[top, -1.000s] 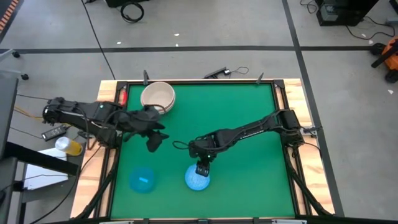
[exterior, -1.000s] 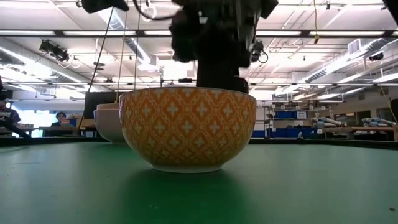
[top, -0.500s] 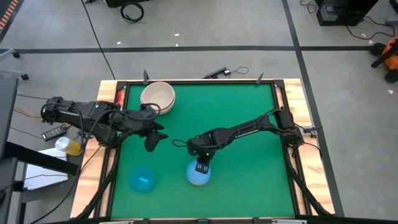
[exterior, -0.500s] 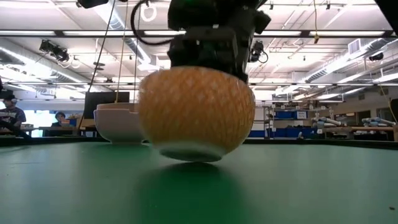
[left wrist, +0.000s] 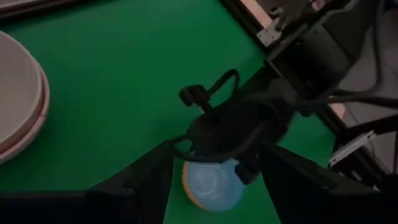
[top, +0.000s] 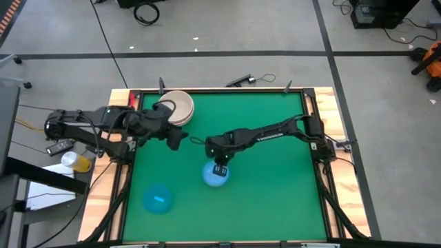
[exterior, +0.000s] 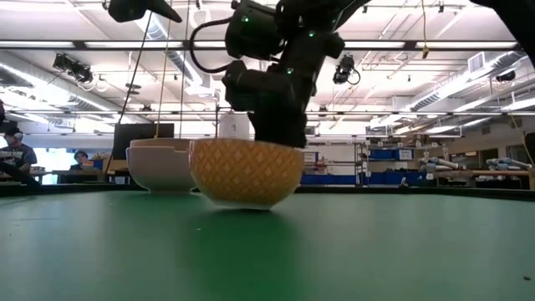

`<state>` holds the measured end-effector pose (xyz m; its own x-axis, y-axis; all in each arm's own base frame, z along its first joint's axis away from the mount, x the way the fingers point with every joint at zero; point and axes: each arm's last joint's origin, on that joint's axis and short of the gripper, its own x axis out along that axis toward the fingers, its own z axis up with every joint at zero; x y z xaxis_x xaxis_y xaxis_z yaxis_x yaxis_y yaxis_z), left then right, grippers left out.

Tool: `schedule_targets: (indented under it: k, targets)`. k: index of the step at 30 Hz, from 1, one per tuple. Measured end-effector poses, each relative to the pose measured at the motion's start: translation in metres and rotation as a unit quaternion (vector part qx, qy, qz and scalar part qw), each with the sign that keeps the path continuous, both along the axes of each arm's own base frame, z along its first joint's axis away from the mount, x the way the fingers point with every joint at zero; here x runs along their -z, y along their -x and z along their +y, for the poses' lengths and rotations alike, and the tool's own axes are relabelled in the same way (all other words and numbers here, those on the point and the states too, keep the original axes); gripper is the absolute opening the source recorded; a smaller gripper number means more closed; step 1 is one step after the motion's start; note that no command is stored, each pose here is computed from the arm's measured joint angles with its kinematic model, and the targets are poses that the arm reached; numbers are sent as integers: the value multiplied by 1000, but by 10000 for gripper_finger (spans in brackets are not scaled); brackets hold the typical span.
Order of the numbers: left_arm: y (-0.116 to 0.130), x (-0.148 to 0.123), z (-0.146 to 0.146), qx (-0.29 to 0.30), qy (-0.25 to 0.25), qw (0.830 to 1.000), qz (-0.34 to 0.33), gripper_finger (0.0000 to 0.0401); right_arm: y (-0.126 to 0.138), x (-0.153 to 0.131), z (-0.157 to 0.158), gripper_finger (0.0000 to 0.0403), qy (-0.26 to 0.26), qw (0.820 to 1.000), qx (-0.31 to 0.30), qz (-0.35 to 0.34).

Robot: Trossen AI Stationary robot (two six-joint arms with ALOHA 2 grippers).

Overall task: Nest bowls inside each other
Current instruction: Stack the blue bowl on top of the grey bowl

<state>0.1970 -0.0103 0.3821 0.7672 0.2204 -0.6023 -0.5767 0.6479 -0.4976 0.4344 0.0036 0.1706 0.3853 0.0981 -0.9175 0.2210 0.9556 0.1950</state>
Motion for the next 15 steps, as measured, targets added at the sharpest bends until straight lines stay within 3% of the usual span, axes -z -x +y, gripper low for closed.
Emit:
schedule_targets:
  k: [4, 8, 15]
  targets:
    - [14, -4, 5, -12, 3, 1000, 2, 235, -6, -9, -29, 19, 27, 999, 6, -26]
    - [34, 4, 7, -51, -4, 997, 65, 235, -13, -26, -59, 20, 39, 997, 19, -62]
    - [53, 10, 8, -99, -30, 987, 126, 235, -23, -61, -107, 22, 15, 985, 66, -156]
